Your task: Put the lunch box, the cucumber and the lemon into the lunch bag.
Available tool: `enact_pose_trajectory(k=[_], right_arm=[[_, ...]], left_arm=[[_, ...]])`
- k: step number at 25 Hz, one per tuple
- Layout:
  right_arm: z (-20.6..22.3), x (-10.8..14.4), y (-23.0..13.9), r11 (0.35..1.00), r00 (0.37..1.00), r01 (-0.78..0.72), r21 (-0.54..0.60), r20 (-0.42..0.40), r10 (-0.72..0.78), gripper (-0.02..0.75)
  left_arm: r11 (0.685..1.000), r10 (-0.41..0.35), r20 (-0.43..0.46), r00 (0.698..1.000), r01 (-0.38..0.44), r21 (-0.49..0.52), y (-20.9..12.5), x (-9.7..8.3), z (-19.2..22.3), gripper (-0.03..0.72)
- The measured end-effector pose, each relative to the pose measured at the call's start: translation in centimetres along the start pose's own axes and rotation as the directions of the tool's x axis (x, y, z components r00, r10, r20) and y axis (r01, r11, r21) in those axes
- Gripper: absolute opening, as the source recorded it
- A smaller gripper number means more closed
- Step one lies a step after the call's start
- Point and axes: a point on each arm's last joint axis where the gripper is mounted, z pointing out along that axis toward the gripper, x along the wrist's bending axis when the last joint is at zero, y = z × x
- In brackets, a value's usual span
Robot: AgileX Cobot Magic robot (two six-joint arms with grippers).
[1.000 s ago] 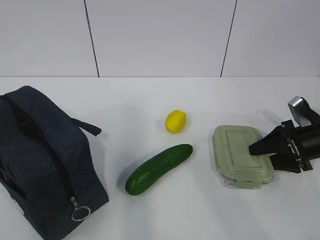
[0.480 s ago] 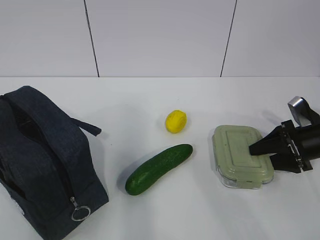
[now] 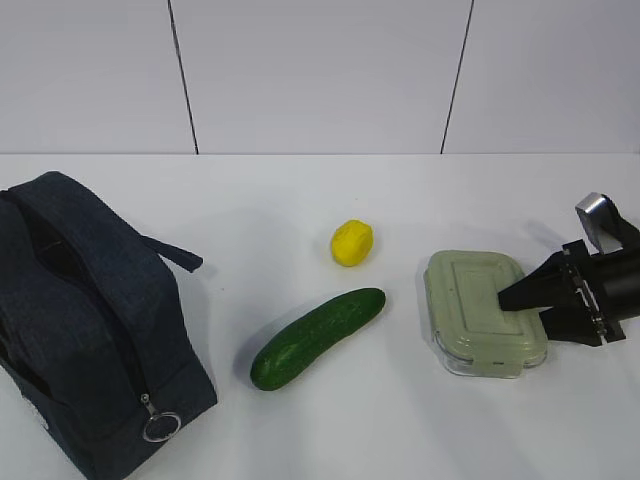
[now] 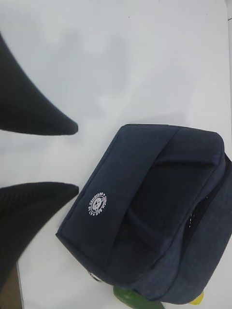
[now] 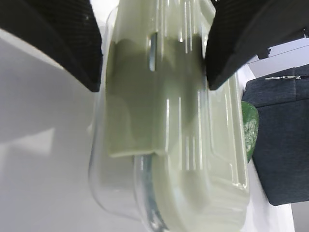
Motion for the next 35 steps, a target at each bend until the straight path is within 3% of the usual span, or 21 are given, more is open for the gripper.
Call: enact_pose_trajectory(k=[6, 13, 35], right_arm=[[0.3, 0.2, 0.0, 1.000, 1.000, 0.005, 0.007, -0.001, -0.005, 0.500], [1.3, 0.9, 0.0, 0.999, 1.000, 0.023, 0.036, -0.009, -0.023, 0.439], [1.3, 0.9, 0.0, 0.999, 1.000, 0.019, 0.035, -0.011, -0.018, 0.409]], left_arm=[[1.000, 0.000, 0.000, 1.000, 0.000, 0.000, 0.0, 0.0, 0.0, 0.242], [1.000, 0.000, 0.000, 1.000, 0.000, 0.000, 0.0, 0.0, 0.0, 0.242], [1.000, 0.000, 0.000, 1.000, 0.000, 0.000, 0.0, 0.0, 0.0, 0.242]])
